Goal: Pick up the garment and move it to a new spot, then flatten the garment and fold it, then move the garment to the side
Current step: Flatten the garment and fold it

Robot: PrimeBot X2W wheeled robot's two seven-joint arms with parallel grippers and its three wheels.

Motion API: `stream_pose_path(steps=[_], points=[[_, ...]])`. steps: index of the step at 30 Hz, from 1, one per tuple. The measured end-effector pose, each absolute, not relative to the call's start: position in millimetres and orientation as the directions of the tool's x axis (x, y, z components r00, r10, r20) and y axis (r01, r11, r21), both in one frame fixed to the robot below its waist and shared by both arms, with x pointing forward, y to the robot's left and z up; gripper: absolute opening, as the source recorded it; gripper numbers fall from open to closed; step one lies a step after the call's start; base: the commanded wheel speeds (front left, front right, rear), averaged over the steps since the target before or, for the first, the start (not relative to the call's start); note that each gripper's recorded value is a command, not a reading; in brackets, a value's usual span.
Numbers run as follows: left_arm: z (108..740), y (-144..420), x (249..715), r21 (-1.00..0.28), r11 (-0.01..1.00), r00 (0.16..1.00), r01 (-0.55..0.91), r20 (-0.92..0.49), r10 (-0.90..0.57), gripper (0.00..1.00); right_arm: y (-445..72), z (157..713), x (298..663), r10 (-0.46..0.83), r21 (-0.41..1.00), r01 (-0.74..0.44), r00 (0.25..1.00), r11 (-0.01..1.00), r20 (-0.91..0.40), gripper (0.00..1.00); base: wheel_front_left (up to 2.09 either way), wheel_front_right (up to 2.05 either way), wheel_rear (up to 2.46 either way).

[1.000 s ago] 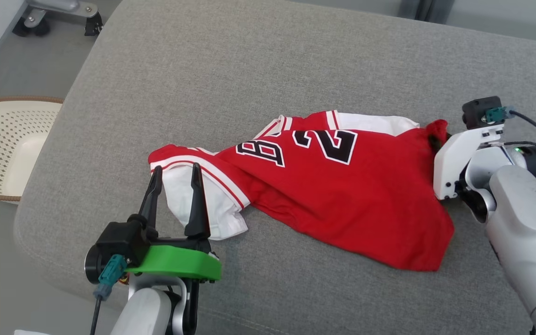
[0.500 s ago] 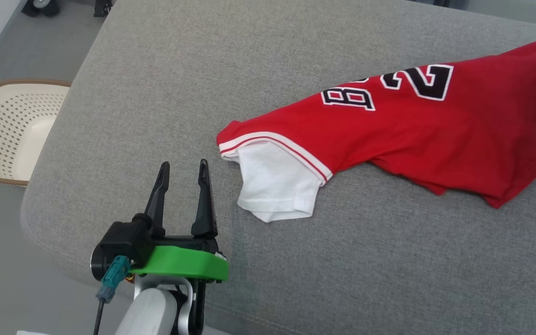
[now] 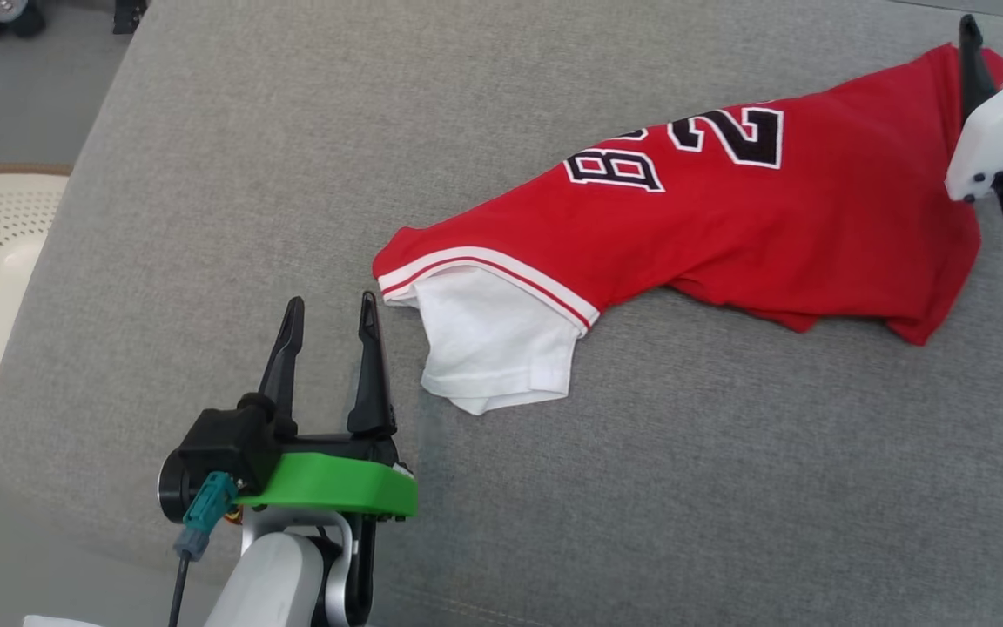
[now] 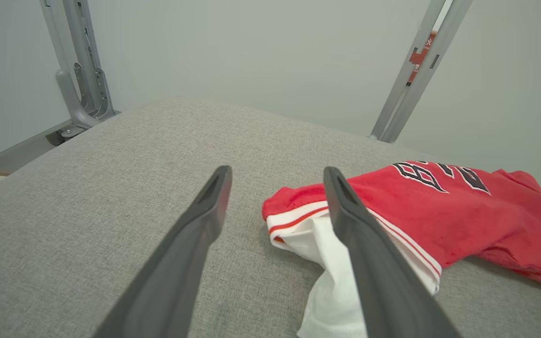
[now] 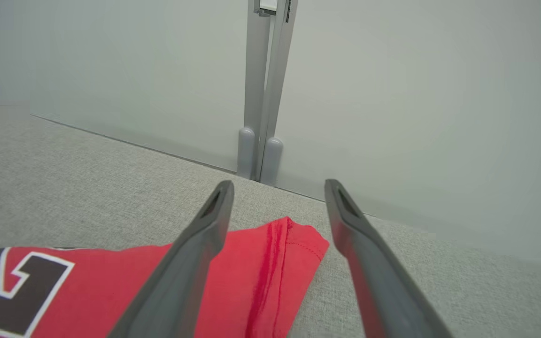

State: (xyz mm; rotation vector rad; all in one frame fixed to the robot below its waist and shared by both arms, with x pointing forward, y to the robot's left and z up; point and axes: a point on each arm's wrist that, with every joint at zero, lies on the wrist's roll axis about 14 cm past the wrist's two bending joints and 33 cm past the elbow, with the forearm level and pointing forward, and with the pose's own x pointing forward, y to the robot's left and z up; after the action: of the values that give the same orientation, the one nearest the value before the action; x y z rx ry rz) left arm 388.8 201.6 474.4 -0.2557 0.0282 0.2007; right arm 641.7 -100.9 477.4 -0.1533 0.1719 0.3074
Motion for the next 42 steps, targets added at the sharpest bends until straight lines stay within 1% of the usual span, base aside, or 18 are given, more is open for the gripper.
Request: stream_pose_path(steps=[5,10,14,17,19,23,26,33,39,40,41,42], points=[[477,187,395,-0.251,0.956,0.989,-0.149,-0.038,0.144,1.00,-106,469,605,0.309,-0.073,-0.324,0.937,0.943,-0.162,1.00,0.00,0.00,0.00],[481,172,399,-0.255,0.962,0.995,-0.099,-0.022,0.097,1.00,-119,450,553,0.306,0.023,-0.306,0.937,0.952,-0.170,1.00,0.00,0.00,0.00],[483,160,402,-0.262,0.963,0.998,-0.059,-0.011,0.058,1.00,-133,434,507,0.277,0.102,-0.261,0.940,0.960,-0.199,1.00,0.00,0.00,0.00],[485,154,403,-0.264,0.964,0.999,-0.037,-0.002,0.038,1.00,-130,425,479,0.274,0.156,-0.242,0.933,0.958,-0.234,1.00,0.00,0.00,0.00],[486,151,404,-0.265,0.964,1.000,-0.030,0.000,0.031,1.00,-125,422,468,0.275,0.182,-0.235,0.929,0.955,-0.246,1.00,0.00,0.00,0.00],[482,152,404,-0.262,0.965,1.000,-0.031,-0.011,0.029,1.00,-125,422,468,0.262,0.171,-0.223,0.931,0.960,-0.256,1.00,0.00,0.00,0.00],[480,155,403,-0.258,0.965,0.999,-0.041,-0.018,0.038,1.00,-116,417,468,0.279,0.139,-0.249,0.918,0.959,-0.281,1.00,0.00,0.00,0.00],[479,167,399,-0.250,0.965,0.997,-0.075,-0.022,0.072,1.00,-93,402,474,0.334,-0.009,-0.358,0.880,0.934,-0.338,1.00,0.00,0.00,0.00],[478,173,397,-0.246,0.965,0.996,-0.090,-0.026,0.087,1.00,-93,381,476,0.320,-0.037,-0.366,0.853,0.930,-0.412,1.00,0.00,0.00,0.00],[479,172,397,-0.247,0.965,0.996,-0.090,-0.026,0.086,1.00,-94,381,478,0.315,-0.040,-0.363,0.854,0.931,-0.415,0.96,0.00,0.00,0.00],[479,172,397,-0.247,0.965,0.996,-0.090,-0.025,0.087,1.00,-96,380,479,0.311,-0.040,-0.358,0.855,0.933,-0.416,0.43,0.00,0.00,0.00],[479,172,397,-0.247,0.965,0.996,-0.090,-0.024,0.086,1.00,-97,380,480,0.306,-0.041,-0.354,0.856,0.934,-0.417,0.30,0.00,0.00,0.00]])
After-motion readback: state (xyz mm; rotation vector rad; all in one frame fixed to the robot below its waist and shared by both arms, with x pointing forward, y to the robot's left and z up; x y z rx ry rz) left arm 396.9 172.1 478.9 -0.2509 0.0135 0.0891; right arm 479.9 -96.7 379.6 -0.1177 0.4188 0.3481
